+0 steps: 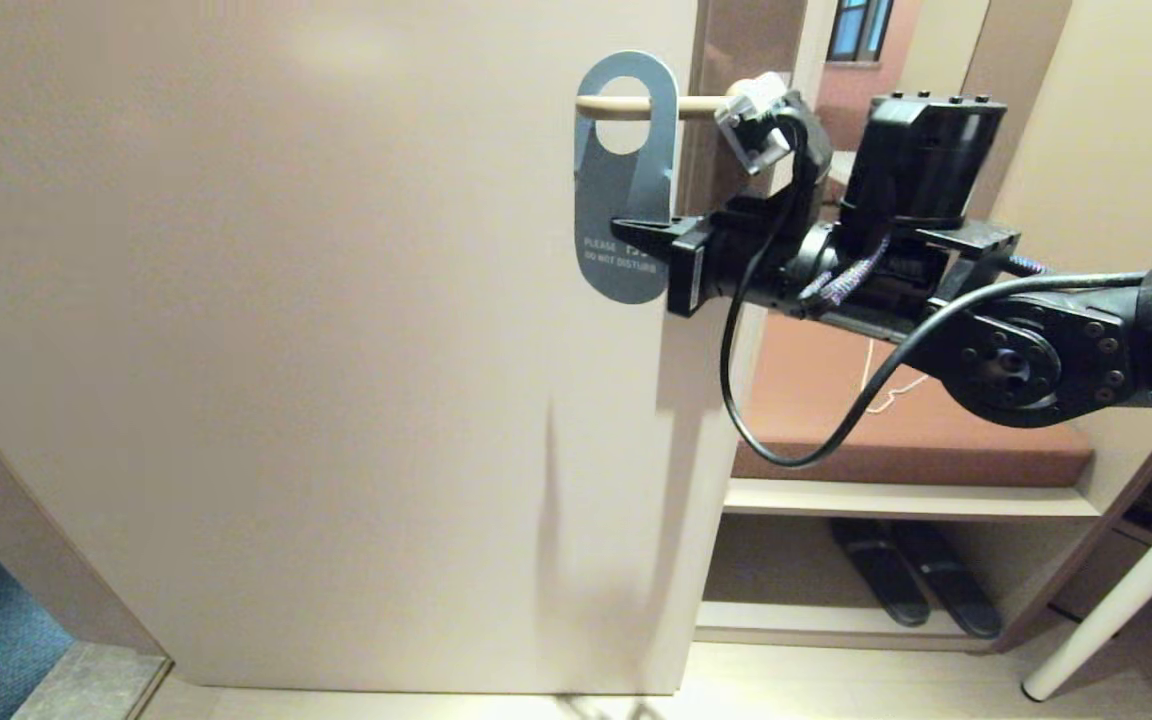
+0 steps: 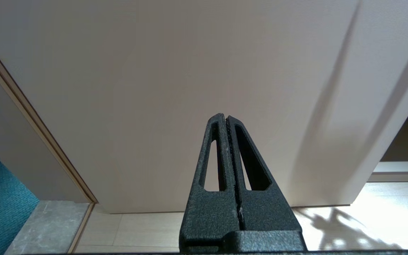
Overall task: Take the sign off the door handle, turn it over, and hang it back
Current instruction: Take down the sign, then hand it to the other hand
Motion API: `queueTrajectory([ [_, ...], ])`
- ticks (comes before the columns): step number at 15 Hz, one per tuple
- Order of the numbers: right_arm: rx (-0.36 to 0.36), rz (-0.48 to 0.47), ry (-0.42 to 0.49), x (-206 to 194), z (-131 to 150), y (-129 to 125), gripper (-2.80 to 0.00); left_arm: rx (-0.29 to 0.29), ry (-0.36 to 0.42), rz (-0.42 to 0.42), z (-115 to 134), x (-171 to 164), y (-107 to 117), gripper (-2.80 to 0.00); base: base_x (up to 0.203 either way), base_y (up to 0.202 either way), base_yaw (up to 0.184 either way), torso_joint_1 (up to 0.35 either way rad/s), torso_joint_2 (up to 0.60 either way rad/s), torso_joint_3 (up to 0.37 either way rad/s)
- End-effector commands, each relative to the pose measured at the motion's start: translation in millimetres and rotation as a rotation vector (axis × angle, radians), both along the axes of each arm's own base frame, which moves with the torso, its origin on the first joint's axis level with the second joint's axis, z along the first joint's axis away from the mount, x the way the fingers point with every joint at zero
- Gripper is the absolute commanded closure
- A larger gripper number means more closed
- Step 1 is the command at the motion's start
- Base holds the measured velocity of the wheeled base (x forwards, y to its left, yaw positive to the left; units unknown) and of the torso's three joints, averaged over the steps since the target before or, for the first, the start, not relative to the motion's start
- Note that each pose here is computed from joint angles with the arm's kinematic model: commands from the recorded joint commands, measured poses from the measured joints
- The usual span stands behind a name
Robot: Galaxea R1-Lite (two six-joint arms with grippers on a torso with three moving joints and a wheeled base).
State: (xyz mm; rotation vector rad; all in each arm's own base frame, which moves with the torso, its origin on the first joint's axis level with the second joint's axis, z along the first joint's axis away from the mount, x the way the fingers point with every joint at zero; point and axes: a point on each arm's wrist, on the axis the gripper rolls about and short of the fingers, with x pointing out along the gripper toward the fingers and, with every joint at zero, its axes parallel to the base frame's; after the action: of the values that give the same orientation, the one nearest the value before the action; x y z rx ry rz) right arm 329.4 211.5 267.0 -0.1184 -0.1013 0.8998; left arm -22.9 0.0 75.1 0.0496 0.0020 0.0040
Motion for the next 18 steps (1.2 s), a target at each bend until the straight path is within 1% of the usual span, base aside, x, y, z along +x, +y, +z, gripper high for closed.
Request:
queueTrajectory([
  [1,-0.003,0.012,-0.002,3,-4,10,0.0,0.001,0.001,0.002,0,0,0,0.0,0.0,0.0,0.0,0.0,0.0,0.0],
  [5,0.03,0.039,-0.05,9,6,30,0.0,0.001,0.001,0.002,0,0,0,0.0,0.0,0.0,0.0,0.0,0.0,0.0],
  [12,0.02,0.13,-0.019,-21,2,56,0.0,0.001,0.001,0.001,0,0,0,0.0,0.0,0.0,0.0,0.0,0.0,0.0],
  [15,-0.001,0.17,0.016,-39,-4,53,0.0,0.001,0.001,0.002,0,0,0,0.0,0.0,0.0,0.0,0.0,0.0,0.0],
  [18,-0.034,0.225,0.062,-52,-16,45,0.0,0.001,0.001,0.002,0,0,0,0.0,0.0,0.0,0.0,0.0,0.0,0.0],
])
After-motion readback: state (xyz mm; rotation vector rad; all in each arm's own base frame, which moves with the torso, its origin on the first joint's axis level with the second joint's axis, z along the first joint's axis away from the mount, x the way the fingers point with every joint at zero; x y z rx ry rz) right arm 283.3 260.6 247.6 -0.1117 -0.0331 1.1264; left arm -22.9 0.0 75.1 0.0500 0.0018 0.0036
